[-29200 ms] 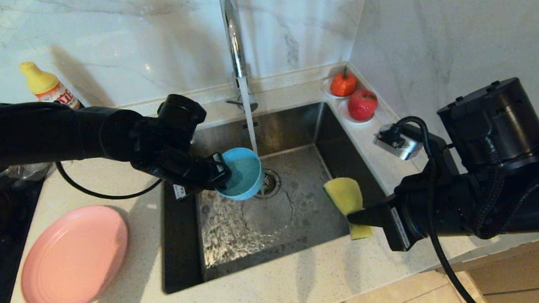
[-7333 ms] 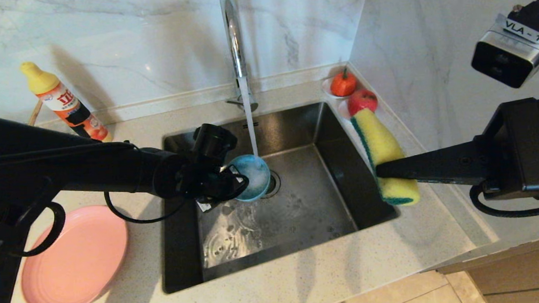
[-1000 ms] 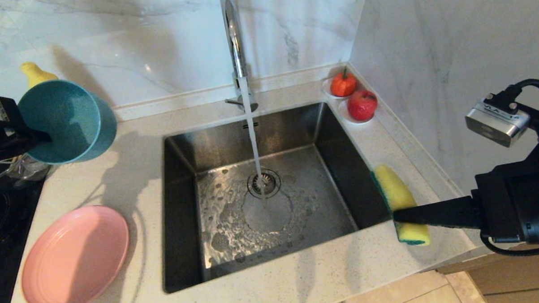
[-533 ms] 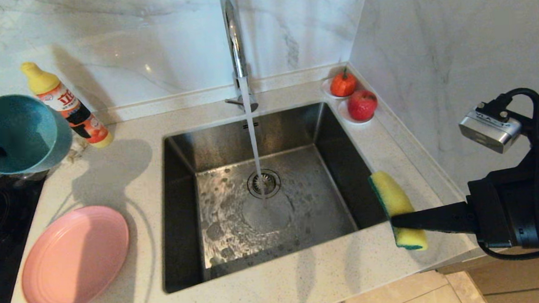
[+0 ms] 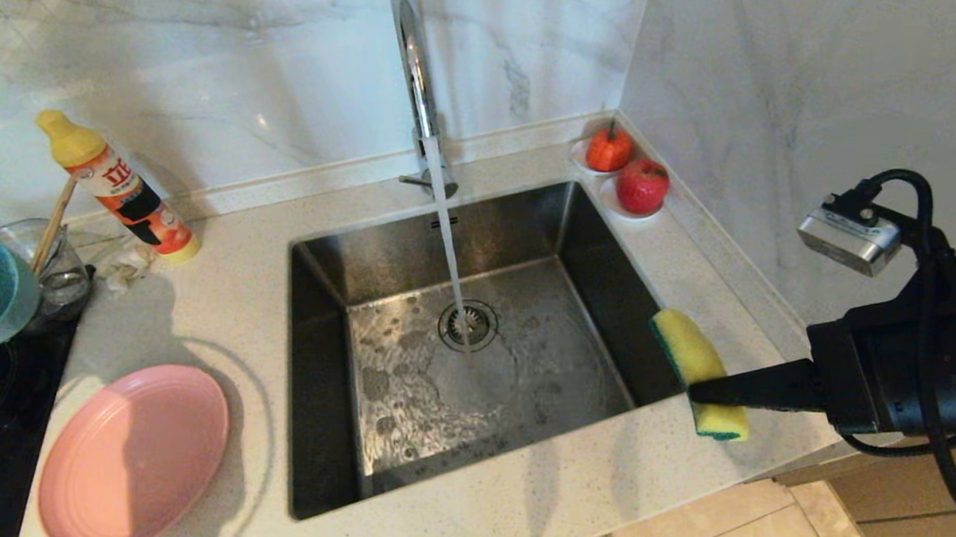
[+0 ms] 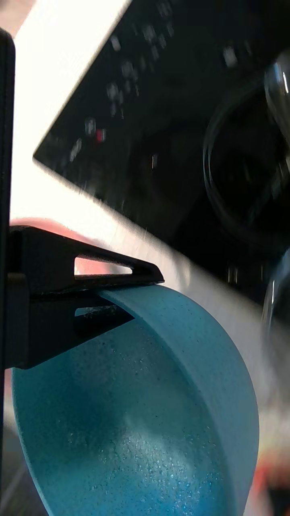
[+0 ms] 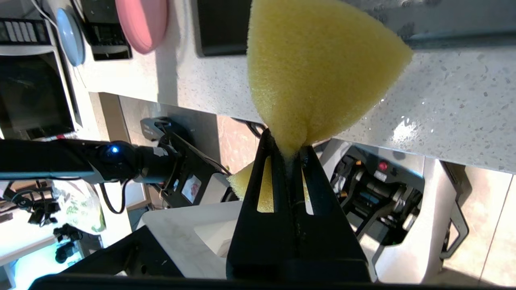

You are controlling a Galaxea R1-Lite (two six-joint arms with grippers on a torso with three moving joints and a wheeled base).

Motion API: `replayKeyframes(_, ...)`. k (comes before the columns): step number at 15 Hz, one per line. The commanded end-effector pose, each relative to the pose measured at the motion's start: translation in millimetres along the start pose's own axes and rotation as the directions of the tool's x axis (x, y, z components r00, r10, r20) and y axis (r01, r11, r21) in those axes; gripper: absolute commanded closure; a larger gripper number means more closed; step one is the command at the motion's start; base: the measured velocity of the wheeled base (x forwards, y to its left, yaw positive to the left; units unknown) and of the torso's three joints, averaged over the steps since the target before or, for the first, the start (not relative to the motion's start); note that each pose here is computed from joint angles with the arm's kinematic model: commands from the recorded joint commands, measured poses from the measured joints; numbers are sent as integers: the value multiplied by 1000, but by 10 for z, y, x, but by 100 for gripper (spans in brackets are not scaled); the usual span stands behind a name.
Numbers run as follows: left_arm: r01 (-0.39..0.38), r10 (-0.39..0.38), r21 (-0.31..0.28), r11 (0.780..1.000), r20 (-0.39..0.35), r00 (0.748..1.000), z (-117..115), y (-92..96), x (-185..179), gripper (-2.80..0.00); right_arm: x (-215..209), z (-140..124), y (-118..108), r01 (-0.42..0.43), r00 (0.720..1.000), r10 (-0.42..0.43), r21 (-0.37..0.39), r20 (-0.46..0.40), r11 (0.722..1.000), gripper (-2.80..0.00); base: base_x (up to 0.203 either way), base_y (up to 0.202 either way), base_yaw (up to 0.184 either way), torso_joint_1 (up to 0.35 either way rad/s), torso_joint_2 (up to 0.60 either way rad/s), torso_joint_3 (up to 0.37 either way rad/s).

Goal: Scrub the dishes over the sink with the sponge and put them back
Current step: Place the bowl on the table

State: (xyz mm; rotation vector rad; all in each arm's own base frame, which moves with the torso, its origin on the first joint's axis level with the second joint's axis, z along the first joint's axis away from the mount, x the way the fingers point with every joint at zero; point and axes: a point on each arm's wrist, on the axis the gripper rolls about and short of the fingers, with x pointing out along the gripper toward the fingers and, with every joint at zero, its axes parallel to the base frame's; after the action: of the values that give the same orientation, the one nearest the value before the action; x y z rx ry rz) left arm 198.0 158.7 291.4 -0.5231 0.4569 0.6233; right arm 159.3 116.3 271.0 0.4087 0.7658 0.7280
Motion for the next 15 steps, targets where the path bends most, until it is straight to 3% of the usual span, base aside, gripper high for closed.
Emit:
replayKeyframes(1,-81,77,-47,996,-68,995,8,252,322,0,73,6,-28,11,1000,-11,11,-21,1000,0,0,0,0,0,0,0)
replayKeyframes(6,-176,162,-107,979,-128,978,-73,670,789,0,60,26,-68,24,1000,-24,22,-10,999,0,0,0,0,0,0,0)
replayKeyframes(11,-233,209,-139,962,-165,964,-183,922,964,0,78,22,-91,32,999,-31,27,-13,999,0,0,0,0,0,0,0)
replayKeyframes(15,-265,219,-176,948,-244,945,-287,1165,1214,0,75,15,-90,31,999,-31,13,-17,999,0,0,0,0,0,0,0)
